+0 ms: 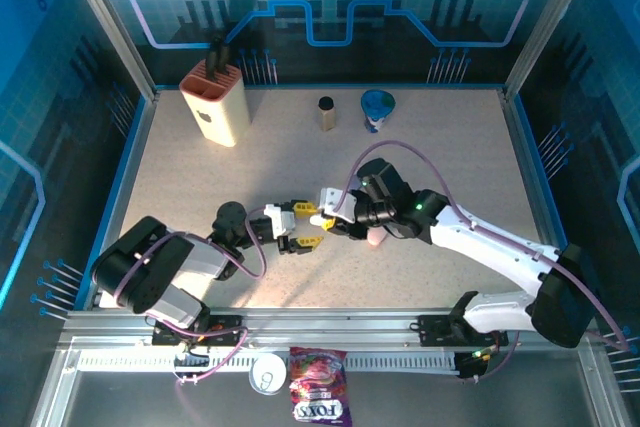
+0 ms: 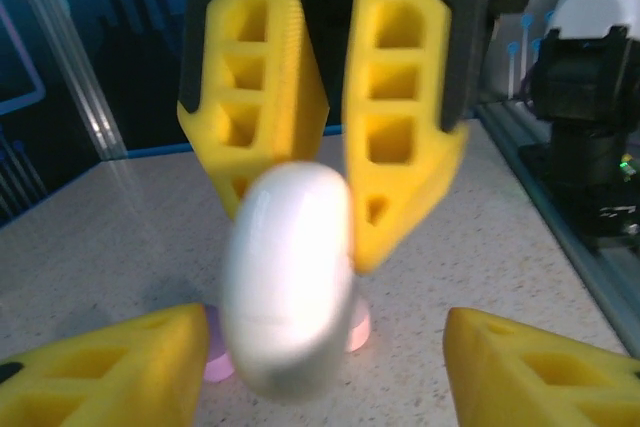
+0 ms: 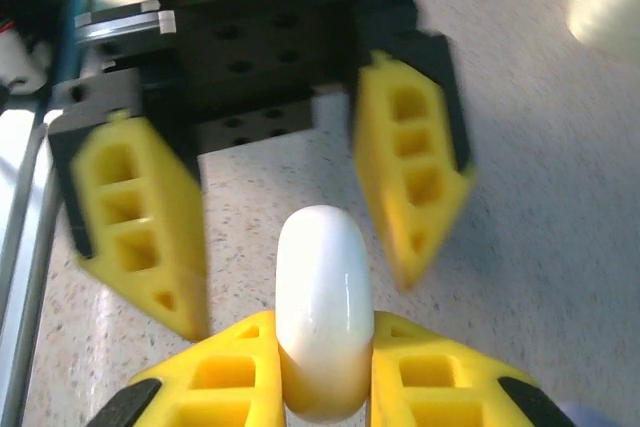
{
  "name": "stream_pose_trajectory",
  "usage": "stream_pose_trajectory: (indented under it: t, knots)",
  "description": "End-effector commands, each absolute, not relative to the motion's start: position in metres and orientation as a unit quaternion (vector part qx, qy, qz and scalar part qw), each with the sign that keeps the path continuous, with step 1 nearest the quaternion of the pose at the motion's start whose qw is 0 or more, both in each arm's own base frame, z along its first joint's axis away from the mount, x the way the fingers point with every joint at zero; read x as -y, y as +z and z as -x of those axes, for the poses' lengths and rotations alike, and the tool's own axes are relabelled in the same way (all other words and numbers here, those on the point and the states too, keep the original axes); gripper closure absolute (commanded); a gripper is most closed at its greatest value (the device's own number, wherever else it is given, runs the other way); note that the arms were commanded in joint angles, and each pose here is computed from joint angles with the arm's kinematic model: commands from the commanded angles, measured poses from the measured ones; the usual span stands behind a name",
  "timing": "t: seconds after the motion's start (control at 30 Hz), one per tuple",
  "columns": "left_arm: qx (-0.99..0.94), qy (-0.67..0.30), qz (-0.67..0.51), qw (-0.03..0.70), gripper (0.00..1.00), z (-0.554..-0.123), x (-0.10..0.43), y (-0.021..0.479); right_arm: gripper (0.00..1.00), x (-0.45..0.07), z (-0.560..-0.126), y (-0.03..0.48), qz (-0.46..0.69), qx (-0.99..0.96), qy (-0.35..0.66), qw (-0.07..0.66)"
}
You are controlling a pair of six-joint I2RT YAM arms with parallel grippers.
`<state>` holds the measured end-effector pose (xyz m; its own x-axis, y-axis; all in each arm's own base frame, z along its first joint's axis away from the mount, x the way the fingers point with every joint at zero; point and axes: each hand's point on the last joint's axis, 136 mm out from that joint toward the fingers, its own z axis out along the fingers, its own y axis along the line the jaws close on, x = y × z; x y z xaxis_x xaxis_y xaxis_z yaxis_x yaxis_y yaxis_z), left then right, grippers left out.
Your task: Insert the wireless bluetooth earbuds into the charging case
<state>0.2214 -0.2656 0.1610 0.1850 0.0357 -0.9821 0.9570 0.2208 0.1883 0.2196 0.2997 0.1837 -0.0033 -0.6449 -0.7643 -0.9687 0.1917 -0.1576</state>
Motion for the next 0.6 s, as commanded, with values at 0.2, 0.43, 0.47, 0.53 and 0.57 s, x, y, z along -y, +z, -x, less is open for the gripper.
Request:
stream_pose_trajectory:
  t: [0.2, 0.43, 0.47, 0.53, 0.57]
  knots:
    - [-0.568, -0.342, -0.446, 0.601, 0.32, -0.24, 0.25, 0.138, 0.92, -0.253, -0.295, 0.167, 0.225, -0.843, 0.309, 0.378]
    - [-0.591, -0.344, -0.443, 0.579, 0.3, -0.245, 0.25, 0.123, 0.88, -0.268, -0.309, 0.112, 0.092, -0.89, 0.353, 0.274]
    - [-0.593, -0.346, -0.441, 0.577, 0.3, -0.246, 0.25, 0.123, 0.88, -0.27, -0.311, 0.106, 0.085, -0.892, 0.354, 0.267]
    - [-0.598, -0.348, -0.44, 0.572, 0.3, -0.246, 0.25, 0.12, 0.87, -0.273, -0.316, 0.094, 0.074, -0.897, 0.355, 0.255]
    - [-0.603, -0.349, -0.438, 0.568, 0.29, -0.246, 0.249, 0.118, 0.87, -0.276, -0.317, 0.087, 0.07, -0.898, 0.356, 0.248]
